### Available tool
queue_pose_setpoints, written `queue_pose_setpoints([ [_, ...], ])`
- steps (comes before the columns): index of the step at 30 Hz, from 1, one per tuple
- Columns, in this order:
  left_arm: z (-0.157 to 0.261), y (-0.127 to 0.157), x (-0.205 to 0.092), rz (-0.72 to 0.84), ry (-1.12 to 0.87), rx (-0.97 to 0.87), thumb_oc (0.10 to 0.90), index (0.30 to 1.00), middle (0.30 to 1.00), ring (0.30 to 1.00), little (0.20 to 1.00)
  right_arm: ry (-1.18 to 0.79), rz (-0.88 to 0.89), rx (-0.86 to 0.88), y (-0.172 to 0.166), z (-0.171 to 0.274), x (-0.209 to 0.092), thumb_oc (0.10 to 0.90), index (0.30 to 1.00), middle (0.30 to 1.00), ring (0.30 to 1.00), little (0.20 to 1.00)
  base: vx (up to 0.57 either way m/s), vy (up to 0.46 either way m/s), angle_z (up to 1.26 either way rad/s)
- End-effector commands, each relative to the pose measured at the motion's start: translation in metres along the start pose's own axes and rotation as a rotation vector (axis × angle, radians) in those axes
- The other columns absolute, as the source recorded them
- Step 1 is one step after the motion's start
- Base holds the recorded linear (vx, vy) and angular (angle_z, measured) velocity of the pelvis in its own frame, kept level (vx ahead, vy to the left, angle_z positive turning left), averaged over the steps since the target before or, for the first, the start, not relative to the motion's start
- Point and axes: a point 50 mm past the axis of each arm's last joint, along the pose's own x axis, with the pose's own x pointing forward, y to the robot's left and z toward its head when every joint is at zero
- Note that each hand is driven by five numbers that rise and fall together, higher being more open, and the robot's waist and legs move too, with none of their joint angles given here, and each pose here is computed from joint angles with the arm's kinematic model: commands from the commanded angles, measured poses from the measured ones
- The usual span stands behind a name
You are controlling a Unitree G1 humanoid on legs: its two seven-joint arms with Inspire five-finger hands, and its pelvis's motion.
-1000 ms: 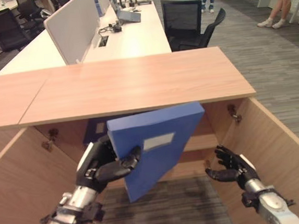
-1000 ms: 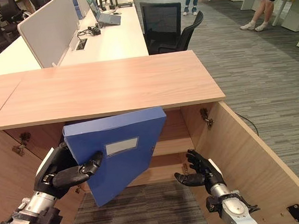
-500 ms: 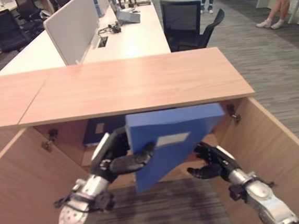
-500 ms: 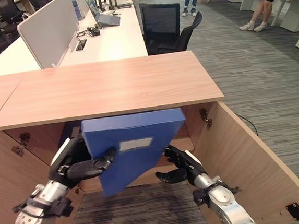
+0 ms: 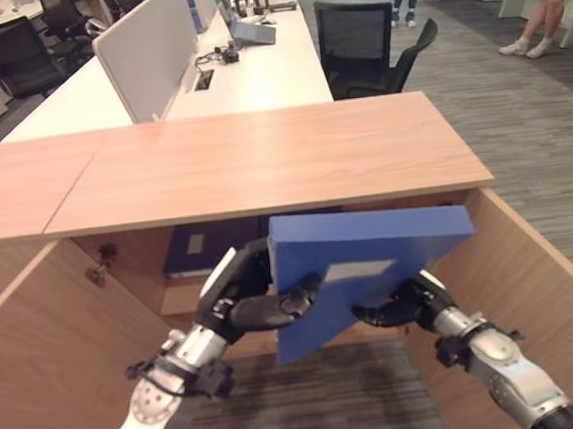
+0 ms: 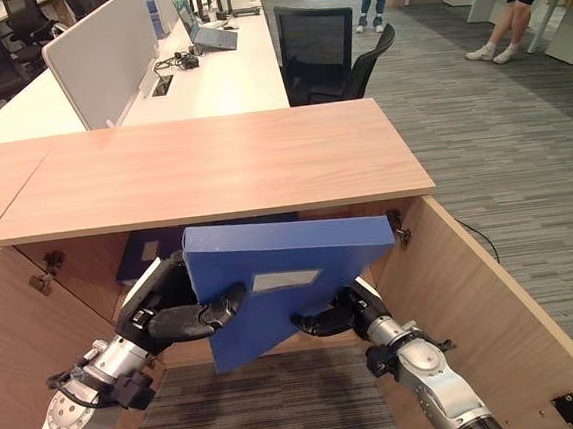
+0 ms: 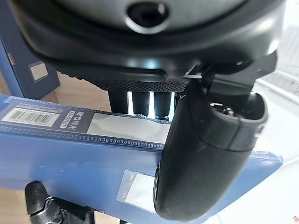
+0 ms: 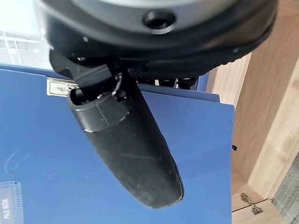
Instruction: Put the empty folder in the office cabinet
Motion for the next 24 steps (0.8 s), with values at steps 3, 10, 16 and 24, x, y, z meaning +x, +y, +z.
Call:
queue_pose_setpoints([
  [3, 0.028, -0.026, 0.017, -0.334, -0.123, -0.051, 0.400, 0.300, 0.300, 0.300, 0.300, -0.396, 0.157, -0.023, 0.015, 0.095, 0.033, 0.800, 0.900, 0.900, 0.900, 0.900, 0.00, 0.000, 0.00],
  [10, 0.008, -0.032, 0.019, -0.476, 0.016, -0.218, 0.400, 0.300, 0.300, 0.300, 0.300, -0.412, 0.265, -0.105, 0.019, 0.115, 0.039, 0.800, 0.900, 0.900, 0.900, 0.900, 0.00, 0.000, 0.00],
  [16, -0.012, -0.040, 0.018, -0.624, 0.162, -0.361, 0.400, 0.300, 0.300, 0.300, 0.300, -0.395, 0.453, -0.096, 0.037, 0.125, 0.047, 0.400, 0.300, 0.300, 0.300, 0.300, 0.00, 0.000, 0.00],
  [24, -0.033, -0.043, 0.020, -0.735, 0.298, -0.382, 0.400, 0.300, 0.300, 0.300, 0.300, -0.247, 0.763, 0.131, 0.084, 0.094, 0.052, 0.400, 0.300, 0.300, 0.300, 0.300, 0.00, 0.000, 0.00],
])
